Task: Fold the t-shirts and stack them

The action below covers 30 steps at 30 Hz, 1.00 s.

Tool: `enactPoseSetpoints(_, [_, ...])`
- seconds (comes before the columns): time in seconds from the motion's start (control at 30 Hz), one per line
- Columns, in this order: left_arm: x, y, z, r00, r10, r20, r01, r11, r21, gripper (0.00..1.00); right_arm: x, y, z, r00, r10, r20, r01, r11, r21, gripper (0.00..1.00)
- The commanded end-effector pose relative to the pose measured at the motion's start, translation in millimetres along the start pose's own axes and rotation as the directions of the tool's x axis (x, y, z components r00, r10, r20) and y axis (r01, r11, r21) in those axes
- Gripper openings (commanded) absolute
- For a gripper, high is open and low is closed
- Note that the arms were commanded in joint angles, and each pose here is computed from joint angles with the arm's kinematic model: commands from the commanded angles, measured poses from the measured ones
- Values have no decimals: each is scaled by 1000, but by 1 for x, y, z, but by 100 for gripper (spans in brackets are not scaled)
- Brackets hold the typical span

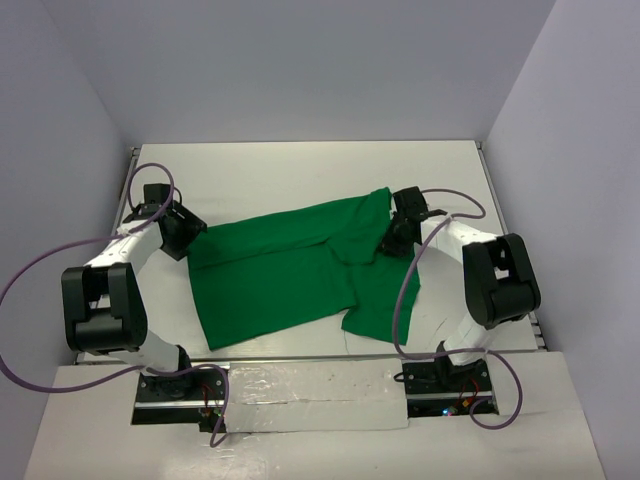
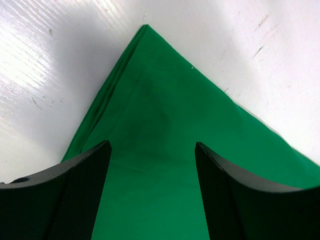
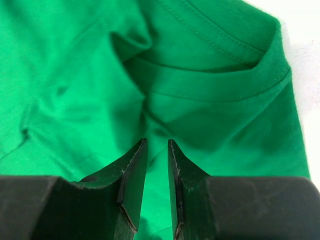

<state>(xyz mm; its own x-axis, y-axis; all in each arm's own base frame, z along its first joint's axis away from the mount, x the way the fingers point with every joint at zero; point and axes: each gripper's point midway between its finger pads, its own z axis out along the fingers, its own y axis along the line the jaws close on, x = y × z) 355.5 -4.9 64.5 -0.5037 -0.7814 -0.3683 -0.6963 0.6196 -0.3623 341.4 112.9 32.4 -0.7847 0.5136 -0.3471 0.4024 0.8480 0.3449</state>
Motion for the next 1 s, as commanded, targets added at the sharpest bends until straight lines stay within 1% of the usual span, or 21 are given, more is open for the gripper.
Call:
enactPoseSetpoints(0.0, [-16, -20, -10, 998, 1, 56, -5, 998, 64, 76, -6, -1, 8, 1000, -12, 20, 12, 1000, -1, 32])
enactPoseSetpoints(0.1, [-16, -21, -9, 998, 1, 55, -5, 998, 65, 76, -7, -4, 10, 1000, -19, 20, 19, 1000, 14, 37])
enactPoseSetpoints(0.23, [-15, -21, -8, 999, 0, 49, -3, 998, 66, 76, -15, -7, 11, 998, -29, 47, 28, 999, 37, 37])
enactPoseSetpoints(0.33, [-14, -19, -6, 999, 1, 47, -4, 998, 61, 76, -14, -7, 17, 999, -31, 37, 29, 998, 47, 37])
enactPoseSetpoints(0.5, [-15, -17, -6, 999, 3, 53, -5, 999, 52, 76, -14, -7, 18, 999, -27, 38, 25, 999, 44, 32])
enactPoseSetpoints(0.6, [-14, -18, -7, 999, 5, 51, -8, 998, 54, 76, -15, -6, 17, 999, -27, 47, 25, 999, 36, 24])
enactPoseSetpoints(0.7, [-13, -17, -6, 999, 4, 47, -7, 998, 55, 76, -16, -6, 14, 998, -27, 56, 25, 999, 33, 10])
enactPoseSetpoints(0.77, [-12, -16, -5, 999, 5, 45, -7, 999, 52, 76, -18, -6, 10, 997, -28, 68, 26, 999, 34, 9])
enactPoseSetpoints(0.97, [-11, -14, -4, 999, 5, 42, -7, 999, 50, 76, -25, -5, -3, 993, -41, 109, 38, 999, 34, 9])
